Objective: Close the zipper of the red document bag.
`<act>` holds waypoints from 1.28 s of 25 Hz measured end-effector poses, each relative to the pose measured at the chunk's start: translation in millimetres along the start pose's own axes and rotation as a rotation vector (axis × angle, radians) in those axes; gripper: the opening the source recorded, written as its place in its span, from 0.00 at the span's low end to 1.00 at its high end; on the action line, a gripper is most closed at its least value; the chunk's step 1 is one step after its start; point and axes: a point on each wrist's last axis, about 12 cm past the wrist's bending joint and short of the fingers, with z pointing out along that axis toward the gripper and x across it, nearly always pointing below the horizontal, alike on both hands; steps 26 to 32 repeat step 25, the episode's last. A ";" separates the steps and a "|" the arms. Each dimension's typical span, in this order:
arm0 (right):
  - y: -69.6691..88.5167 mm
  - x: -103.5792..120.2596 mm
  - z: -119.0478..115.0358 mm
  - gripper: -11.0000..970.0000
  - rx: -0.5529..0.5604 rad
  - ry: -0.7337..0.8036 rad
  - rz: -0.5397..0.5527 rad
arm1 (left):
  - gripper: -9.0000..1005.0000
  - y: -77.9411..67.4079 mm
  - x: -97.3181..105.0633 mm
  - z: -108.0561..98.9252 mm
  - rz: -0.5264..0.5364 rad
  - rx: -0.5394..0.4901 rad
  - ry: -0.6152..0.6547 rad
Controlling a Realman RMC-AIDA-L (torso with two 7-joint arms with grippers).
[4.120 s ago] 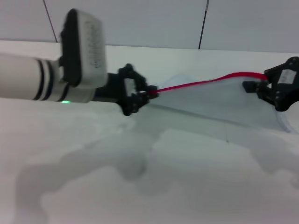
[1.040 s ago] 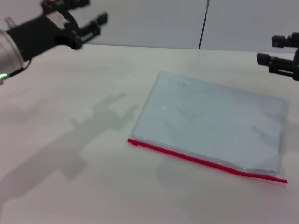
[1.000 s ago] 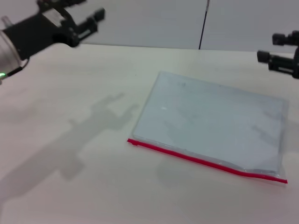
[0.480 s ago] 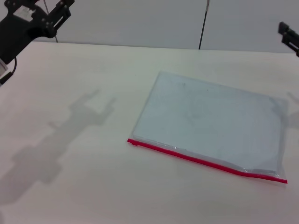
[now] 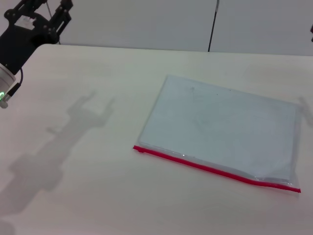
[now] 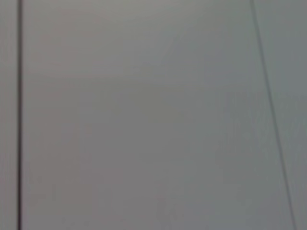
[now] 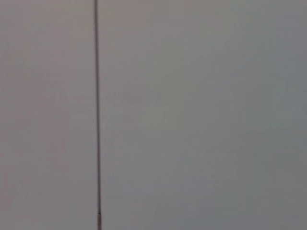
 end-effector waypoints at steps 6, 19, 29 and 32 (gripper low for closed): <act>-8.3 6.1 -4.5 0.61 0.052 -0.020 0.016 | 0.57 6.5 9.2 -8.1 -0.010 -0.089 -0.011; -12.8 11.5 -6.9 0.61 0.099 -0.024 0.021 | 0.54 11.2 15.3 -17.1 -0.021 -0.169 -0.040; -14.2 12.0 -8.6 0.61 0.105 -0.028 0.027 | 0.54 13.2 14.7 -18.5 -0.022 -0.182 -0.045; -14.2 12.0 -8.6 0.61 0.105 -0.028 0.027 | 0.54 13.2 14.7 -18.5 -0.022 -0.182 -0.045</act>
